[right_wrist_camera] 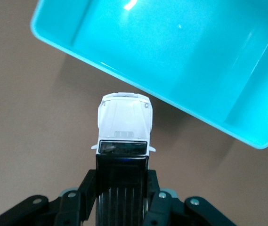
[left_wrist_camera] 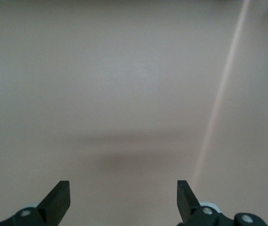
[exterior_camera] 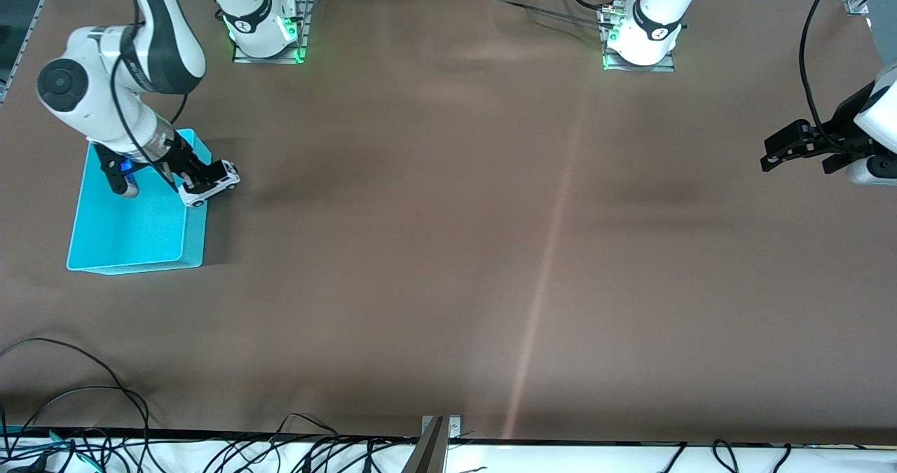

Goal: Wind and store white jeep toy

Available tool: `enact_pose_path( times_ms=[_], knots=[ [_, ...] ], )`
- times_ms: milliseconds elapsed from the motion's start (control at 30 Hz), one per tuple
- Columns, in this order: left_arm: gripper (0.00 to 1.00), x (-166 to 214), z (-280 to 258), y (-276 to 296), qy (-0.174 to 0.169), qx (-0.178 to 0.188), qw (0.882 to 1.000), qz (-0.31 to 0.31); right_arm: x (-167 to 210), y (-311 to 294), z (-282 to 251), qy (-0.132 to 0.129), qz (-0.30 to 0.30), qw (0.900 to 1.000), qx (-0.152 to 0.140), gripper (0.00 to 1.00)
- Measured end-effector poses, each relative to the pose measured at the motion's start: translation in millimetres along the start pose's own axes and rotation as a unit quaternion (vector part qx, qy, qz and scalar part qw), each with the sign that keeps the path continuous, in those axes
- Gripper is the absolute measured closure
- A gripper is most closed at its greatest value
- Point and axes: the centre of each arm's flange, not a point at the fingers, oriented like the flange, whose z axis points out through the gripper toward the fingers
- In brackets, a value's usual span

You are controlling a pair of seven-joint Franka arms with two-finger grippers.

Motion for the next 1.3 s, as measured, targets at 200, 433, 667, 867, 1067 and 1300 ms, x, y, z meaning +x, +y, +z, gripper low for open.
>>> enact_pose_path(
  times_ms=[200, 433, 667, 867, 1067, 1300],
  knots=[
    [0.00, 0, 0, 0, 0.000, 0.000, 1.000, 0.000, 6, -4, -24, -0.008, -0.120, 0.993, -0.014, 0.53],
    [0.00, 0, 0, 0, 0.000, 0.000, 1.000, 0.000, 38, 20, -33, 0.009, -0.228, 0.973, -0.044, 0.53],
    [0.00, 0, 0, 0, 0.000, 0.000, 1.000, 0.000, 85, 62, -31, 0.001, -0.304, 0.951, -0.056, 0.53],
    [0.00, 0, 0, 0, 0.000, 0.000, 1.000, 0.000, 123, 99, -16, -0.006, -0.340, 0.938, -0.075, 0.53],
    [0.00, 0, 0, 0, 0.000, 0.000, 1.000, 0.000, 159, 124, 25, -0.001, -0.366, 0.927, -0.086, 0.53],
    [0.00, 0, 0, 0, 0.000, 0.000, 1.000, 0.000, 166, 133, 73, -0.012, -0.368, 0.925, -0.095, 0.53]
  ],
)
